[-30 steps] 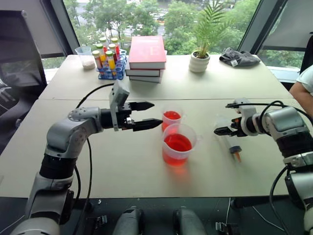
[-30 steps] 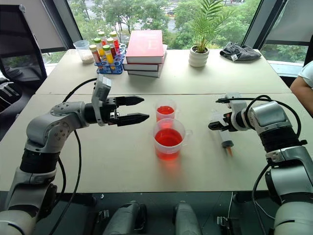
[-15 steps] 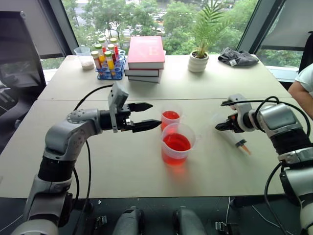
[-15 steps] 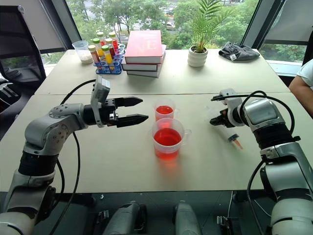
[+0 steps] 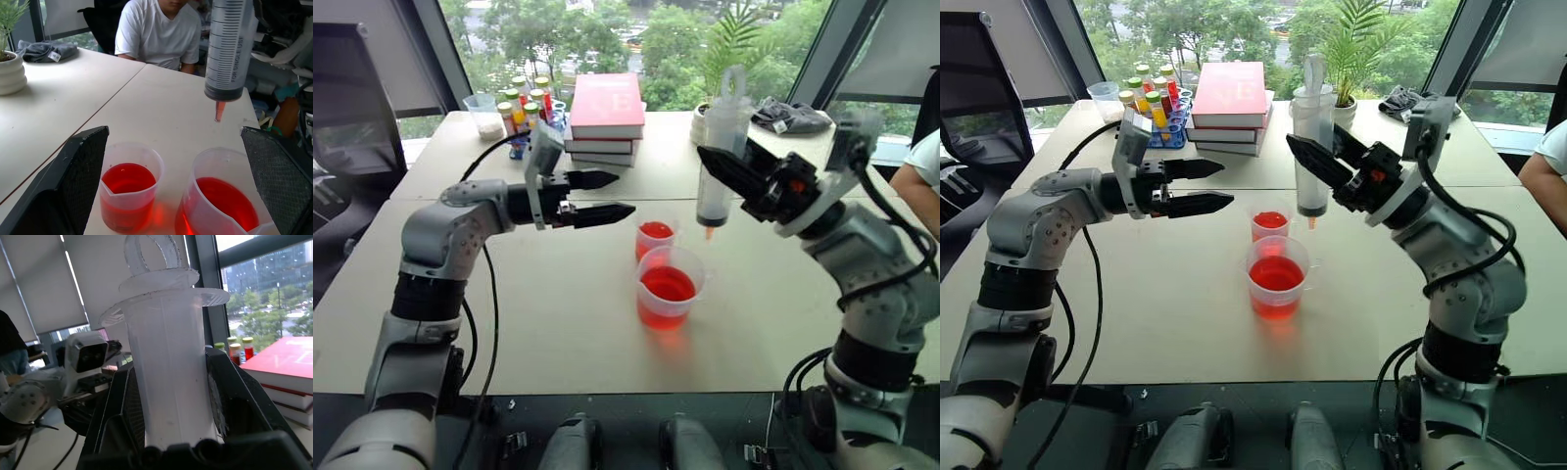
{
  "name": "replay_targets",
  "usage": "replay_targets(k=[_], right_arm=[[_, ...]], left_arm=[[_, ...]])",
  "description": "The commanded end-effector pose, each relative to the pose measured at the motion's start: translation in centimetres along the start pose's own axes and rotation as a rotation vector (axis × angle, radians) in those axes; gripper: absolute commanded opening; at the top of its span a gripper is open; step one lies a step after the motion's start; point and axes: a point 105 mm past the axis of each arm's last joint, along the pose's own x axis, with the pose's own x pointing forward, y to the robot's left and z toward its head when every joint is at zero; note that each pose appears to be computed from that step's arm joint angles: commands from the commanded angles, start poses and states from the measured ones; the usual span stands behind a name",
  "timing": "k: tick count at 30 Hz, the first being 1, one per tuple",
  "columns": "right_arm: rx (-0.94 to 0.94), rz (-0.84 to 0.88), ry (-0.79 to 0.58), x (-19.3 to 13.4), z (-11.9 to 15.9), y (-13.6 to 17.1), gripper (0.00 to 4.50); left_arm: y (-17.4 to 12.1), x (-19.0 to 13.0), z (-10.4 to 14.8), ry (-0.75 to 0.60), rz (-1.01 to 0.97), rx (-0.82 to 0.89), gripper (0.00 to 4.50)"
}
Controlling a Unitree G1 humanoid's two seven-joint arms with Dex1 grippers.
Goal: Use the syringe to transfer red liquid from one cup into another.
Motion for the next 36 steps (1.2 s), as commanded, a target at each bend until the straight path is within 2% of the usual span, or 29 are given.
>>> replay_targets(k=[1, 9, 16, 36], right_arm=[[-0.047, 0.037, -0.062, 0.1, -0.1, 1.8, 1.38], [-0.024, 0.037, 0.009, -0.8, -6.4, 2.5, 1.38], [-0.019, -0.008, 0.073, -2.4, -10.0, 2.2, 1.38], [-0.014, 0.012, 0.096, -2.8, -10.2, 2.9, 1.38]], left_arm=[[-0.2, -0.2, 1.8, -0.008, -0.027, 0.069, 4.46], [-0.5, 0.4, 2.5, 0.004, -0.066, 0.081, 4.46], [-1.4, 2.1, 3.3, -0.017, -0.123, 0.080, 4.46], [-1.0, 6.0, 1.9, -0.031, -0.133, 0.109, 4.46]])
